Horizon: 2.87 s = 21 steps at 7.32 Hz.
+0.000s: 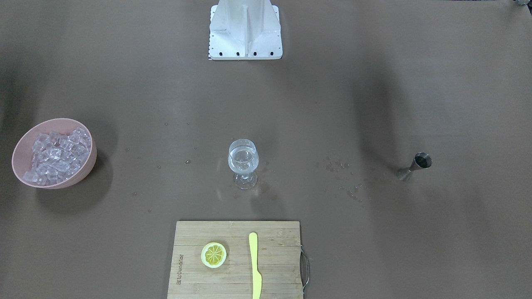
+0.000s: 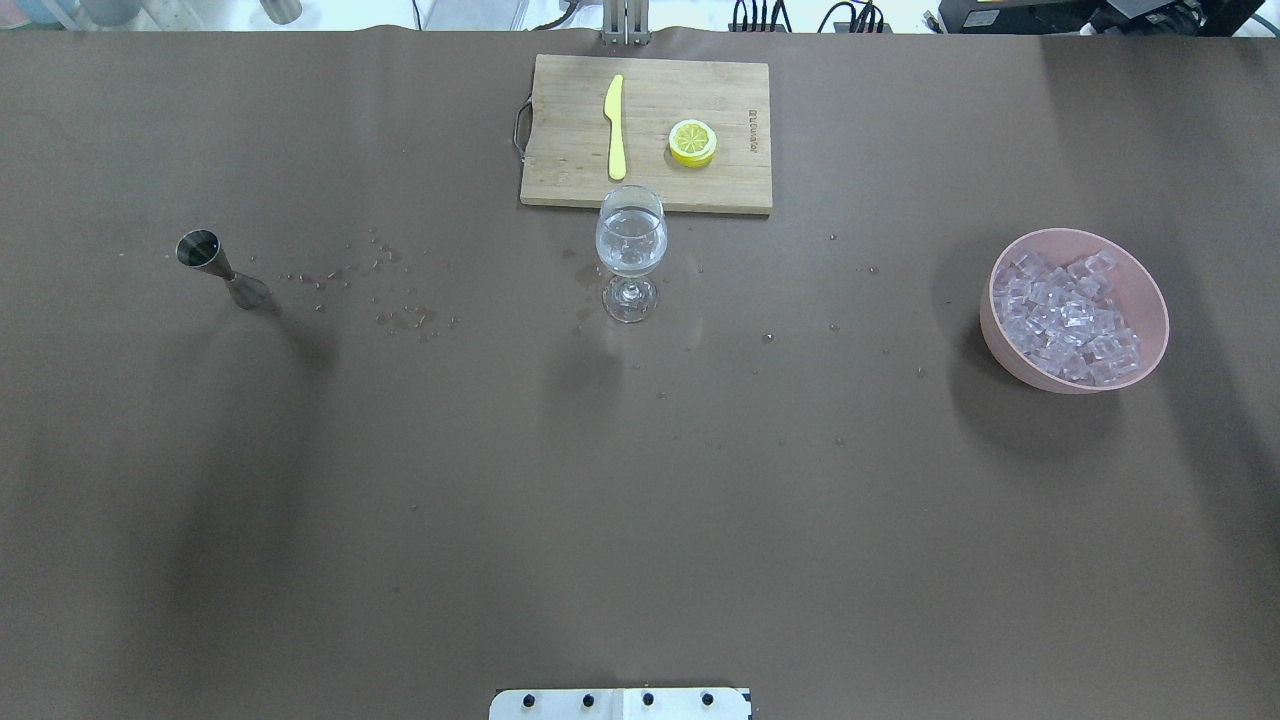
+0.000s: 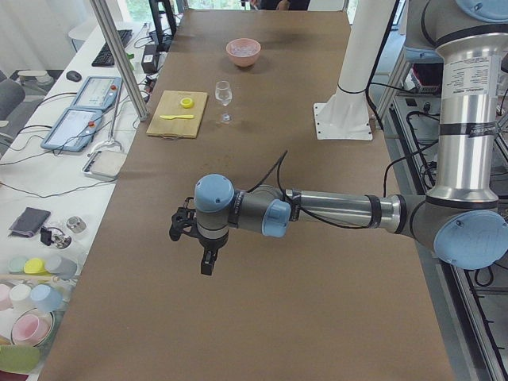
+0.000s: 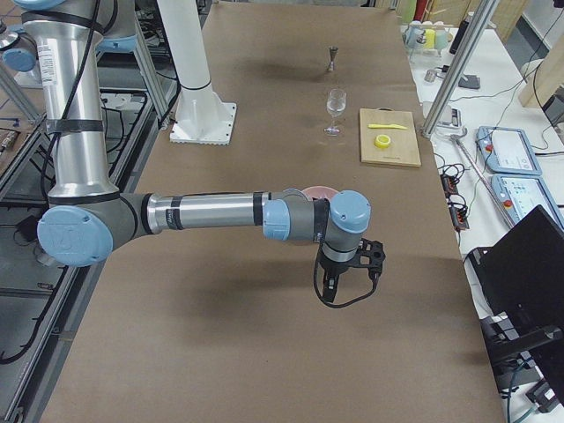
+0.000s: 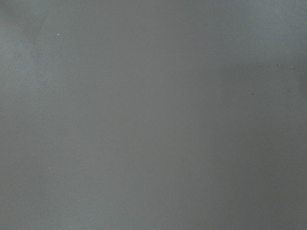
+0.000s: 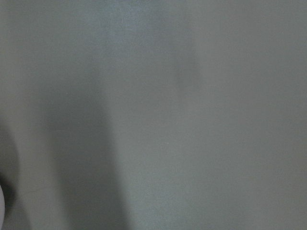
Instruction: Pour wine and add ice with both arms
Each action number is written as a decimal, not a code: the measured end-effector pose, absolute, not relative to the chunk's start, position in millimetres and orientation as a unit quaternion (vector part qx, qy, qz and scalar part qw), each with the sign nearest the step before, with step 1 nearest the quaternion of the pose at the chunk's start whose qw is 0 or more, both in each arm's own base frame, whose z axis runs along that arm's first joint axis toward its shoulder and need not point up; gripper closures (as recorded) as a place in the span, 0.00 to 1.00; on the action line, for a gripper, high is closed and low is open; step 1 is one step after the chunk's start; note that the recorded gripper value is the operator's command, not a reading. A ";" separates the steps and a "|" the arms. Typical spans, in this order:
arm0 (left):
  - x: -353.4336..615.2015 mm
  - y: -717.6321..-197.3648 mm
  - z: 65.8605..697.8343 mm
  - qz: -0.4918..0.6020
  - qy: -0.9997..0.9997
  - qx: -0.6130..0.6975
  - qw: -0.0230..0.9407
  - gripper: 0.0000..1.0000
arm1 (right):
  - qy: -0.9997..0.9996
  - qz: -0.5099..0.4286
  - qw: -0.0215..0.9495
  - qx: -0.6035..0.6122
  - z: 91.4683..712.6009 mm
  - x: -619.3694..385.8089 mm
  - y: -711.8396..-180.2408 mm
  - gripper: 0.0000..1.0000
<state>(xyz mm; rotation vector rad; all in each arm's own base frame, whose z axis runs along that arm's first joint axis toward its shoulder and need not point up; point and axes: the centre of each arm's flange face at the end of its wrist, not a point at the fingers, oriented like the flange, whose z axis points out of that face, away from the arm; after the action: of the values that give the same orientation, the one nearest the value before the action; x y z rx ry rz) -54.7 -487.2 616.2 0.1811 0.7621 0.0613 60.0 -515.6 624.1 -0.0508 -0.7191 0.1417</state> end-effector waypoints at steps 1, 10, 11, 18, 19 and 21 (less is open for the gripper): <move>-54.7 -486.3 616.8 0.030 0.371 0.088 0.924 0.02 | -0.349 0.069 0.934 -0.025 624.4 60.1 -514.8 0.00; -54.4 -489.3 618.5 0.029 0.368 0.086 0.925 0.02 | -0.356 0.067 0.932 -0.022 621.3 59.0 -513.7 0.00; -54.6 -490.1 617.9 0.029 0.367 0.087 0.926 0.02 | -0.357 0.067 0.931 -0.022 620.5 58.8 -513.7 0.00; -53.1 -493.7 590.1 0.036 0.370 0.110 0.922 0.02 | -0.369 0.067 0.927 -0.022 617.0 56.9 -513.8 0.00; -52.5 -493.6 566.0 0.045 0.369 0.133 0.919 0.02 | -0.370 0.067 0.926 -0.023 618.0 56.8 -513.7 0.00; -38.2 -503.4 505.7 0.024 0.380 0.157 0.911 0.02 | -0.370 0.068 0.926 -0.025 620.2 56.8 -513.5 0.00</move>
<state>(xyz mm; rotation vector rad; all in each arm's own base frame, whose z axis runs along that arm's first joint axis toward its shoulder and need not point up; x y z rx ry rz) -38.2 -503.4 505.7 0.3245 0.7827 0.0500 56.8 -513.5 620.2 -0.0511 -0.7582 0.1392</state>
